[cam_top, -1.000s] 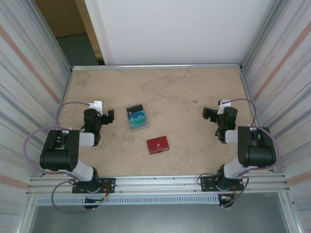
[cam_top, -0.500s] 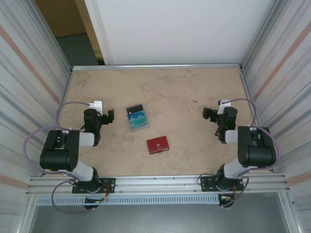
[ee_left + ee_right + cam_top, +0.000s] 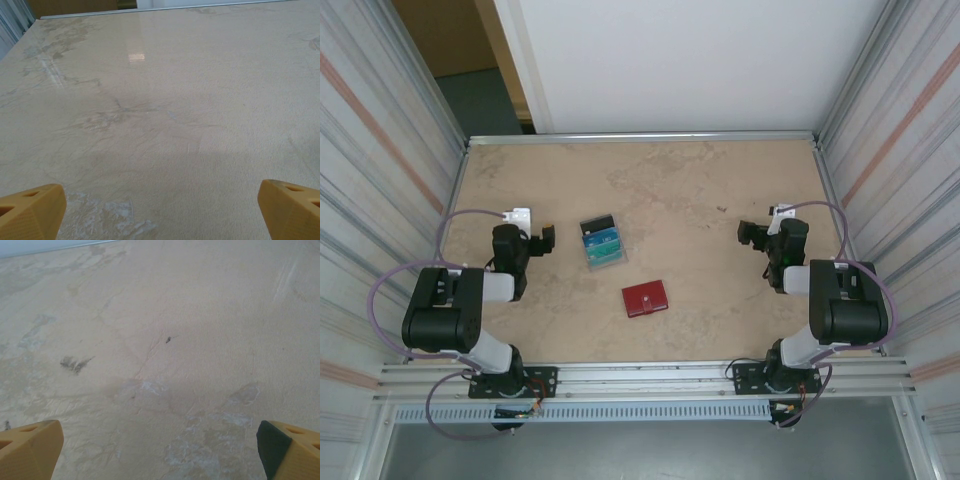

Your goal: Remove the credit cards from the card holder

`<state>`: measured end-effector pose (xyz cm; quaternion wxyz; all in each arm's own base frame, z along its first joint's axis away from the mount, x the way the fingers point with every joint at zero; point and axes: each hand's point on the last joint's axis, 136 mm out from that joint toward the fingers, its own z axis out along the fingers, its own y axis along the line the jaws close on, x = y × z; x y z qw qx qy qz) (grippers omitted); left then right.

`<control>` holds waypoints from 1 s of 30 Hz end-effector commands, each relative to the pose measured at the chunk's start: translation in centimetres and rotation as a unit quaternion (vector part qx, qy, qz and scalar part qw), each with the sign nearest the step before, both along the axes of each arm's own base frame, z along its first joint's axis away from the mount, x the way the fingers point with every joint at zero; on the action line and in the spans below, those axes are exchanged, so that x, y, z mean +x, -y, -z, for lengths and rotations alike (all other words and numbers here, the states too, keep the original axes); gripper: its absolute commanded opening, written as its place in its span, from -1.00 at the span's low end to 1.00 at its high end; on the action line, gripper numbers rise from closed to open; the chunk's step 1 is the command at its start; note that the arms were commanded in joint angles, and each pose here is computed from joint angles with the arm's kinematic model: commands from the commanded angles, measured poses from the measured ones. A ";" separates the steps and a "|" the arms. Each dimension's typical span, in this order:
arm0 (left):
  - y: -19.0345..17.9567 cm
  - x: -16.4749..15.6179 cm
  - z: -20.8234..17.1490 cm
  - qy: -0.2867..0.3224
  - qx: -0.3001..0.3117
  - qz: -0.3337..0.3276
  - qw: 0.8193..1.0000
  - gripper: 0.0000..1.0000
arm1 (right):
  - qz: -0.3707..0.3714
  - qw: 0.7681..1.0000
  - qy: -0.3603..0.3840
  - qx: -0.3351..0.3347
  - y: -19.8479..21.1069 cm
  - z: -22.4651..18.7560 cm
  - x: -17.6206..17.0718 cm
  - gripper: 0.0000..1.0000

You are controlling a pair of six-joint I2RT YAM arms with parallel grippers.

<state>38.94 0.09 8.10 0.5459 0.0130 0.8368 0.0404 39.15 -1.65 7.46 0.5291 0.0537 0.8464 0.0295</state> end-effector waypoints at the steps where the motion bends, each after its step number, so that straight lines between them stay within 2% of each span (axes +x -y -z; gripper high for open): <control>1: 0.0 0.6 -1.6 0.018 0.000 -0.003 1.000 0.98 | 0.011 1.000 0.011 -0.006 0.3 -1.4 0.5 0.98; 10: -0.5 -1.2 -6.0 0.046 -0.006 -0.019 0.999 0.98 | 0.058 0.998 0.033 -0.005 1.7 -5.2 -1.0 0.98; 18: 0.9 -3.8 -10.5 0.057 -0.079 0.001 0.995 0.98 | 0.104 0.994 0.022 0.013 2.0 -8.0 -4.0 0.98; 22: 3.2 -4.8 -11.6 0.052 -0.109 0.042 0.992 0.98 | 0.119 0.993 -0.003 0.024 1.6 -8.4 -5.6 0.98; 30: 10.7 -7.1 -12.8 0.028 -0.091 0.129 0.987 0.97 | 0.171 0.983 -0.026 0.067 1.7 -9.6 -9.4 0.98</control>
